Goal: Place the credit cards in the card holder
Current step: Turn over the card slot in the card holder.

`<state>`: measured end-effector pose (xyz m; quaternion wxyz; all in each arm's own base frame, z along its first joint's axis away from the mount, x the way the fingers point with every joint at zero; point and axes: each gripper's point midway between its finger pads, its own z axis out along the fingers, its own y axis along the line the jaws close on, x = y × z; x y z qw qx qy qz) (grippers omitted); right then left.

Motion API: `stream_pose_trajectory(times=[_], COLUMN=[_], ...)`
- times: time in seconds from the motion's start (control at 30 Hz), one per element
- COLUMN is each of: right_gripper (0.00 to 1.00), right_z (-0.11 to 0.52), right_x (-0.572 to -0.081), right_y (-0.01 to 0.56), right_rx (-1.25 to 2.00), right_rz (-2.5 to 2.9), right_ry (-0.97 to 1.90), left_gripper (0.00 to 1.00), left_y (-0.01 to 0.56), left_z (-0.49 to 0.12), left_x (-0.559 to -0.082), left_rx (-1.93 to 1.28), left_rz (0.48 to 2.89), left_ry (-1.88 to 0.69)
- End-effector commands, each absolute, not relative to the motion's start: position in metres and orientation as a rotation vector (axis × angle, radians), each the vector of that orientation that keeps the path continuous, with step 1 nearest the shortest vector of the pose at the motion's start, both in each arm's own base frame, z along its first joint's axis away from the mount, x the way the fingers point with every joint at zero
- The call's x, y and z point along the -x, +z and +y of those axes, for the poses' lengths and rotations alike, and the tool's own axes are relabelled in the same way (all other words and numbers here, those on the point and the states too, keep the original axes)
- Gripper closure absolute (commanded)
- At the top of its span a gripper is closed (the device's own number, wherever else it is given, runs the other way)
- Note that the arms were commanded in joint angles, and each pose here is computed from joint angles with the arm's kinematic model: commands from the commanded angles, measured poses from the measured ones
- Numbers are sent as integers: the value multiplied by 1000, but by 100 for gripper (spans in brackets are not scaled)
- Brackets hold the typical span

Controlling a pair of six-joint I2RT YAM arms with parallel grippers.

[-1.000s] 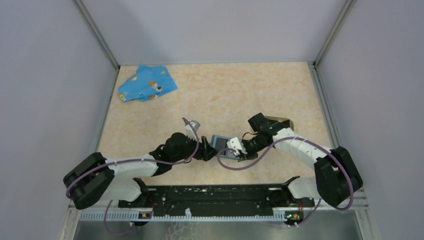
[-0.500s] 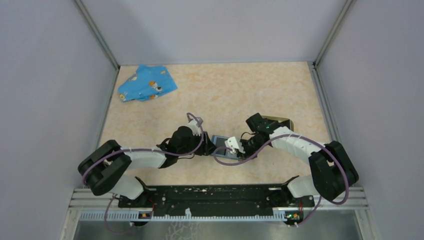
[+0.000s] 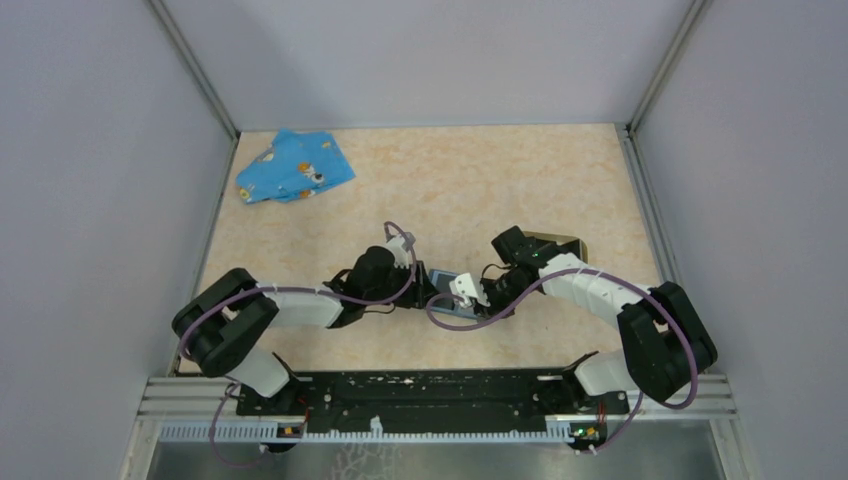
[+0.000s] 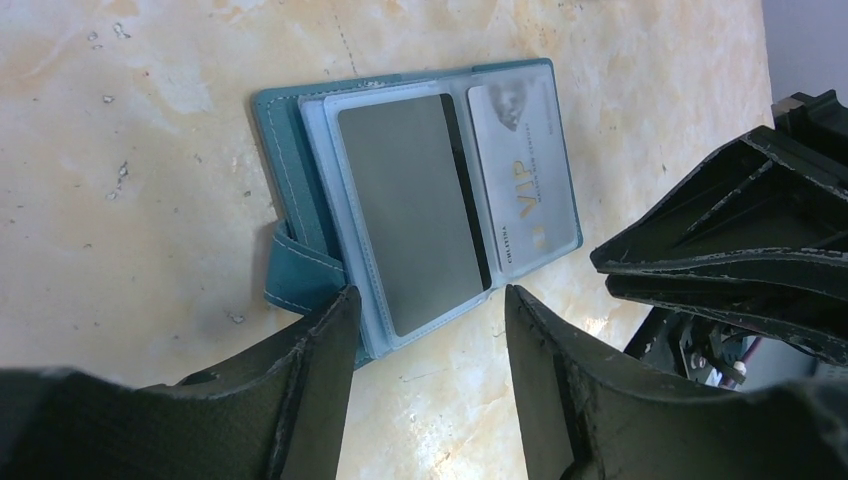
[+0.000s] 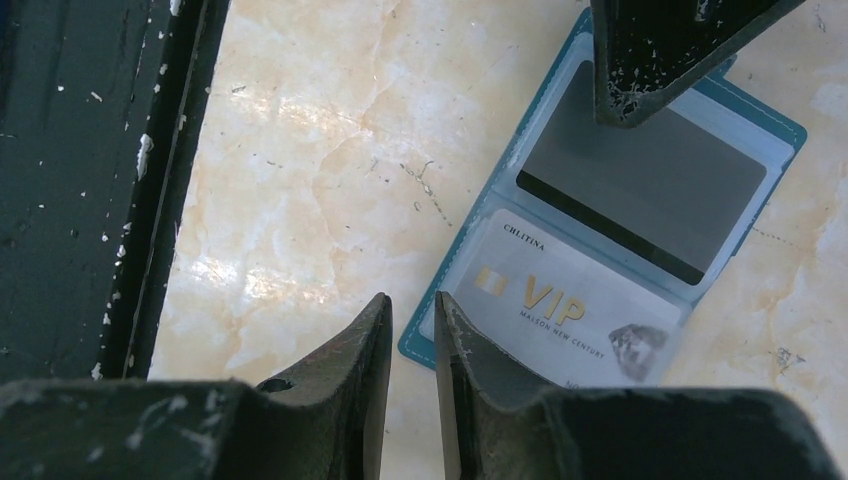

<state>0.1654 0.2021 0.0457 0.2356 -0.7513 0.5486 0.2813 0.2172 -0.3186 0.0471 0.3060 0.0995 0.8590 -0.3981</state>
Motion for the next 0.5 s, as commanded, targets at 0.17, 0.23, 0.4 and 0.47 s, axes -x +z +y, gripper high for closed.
stream_pose_trajectory(times=[0.17, 0.23, 0.4, 0.47], right_gripper=[79, 79, 79, 79], right_z=[210, 210, 210, 209], right_x=[-169, -169, -169, -169], right_y=[50, 50, 49, 49], right_rx=[2052, 2050, 2050, 2050], right_rz=[1488, 1489, 1493, 1495], right_ry=[776, 782, 782, 780], left_gripper=[41, 43, 48, 48], left_y=[73, 80, 81, 76], left_z=[-320, -319, -325, -329], left_x=[-215, -213, -208, -206], left_rx=[-269, -273, -289, -300], left_rz=[2231, 2218, 2224, 2239], left_ry=[-1097, -1109, -1164, -1181])
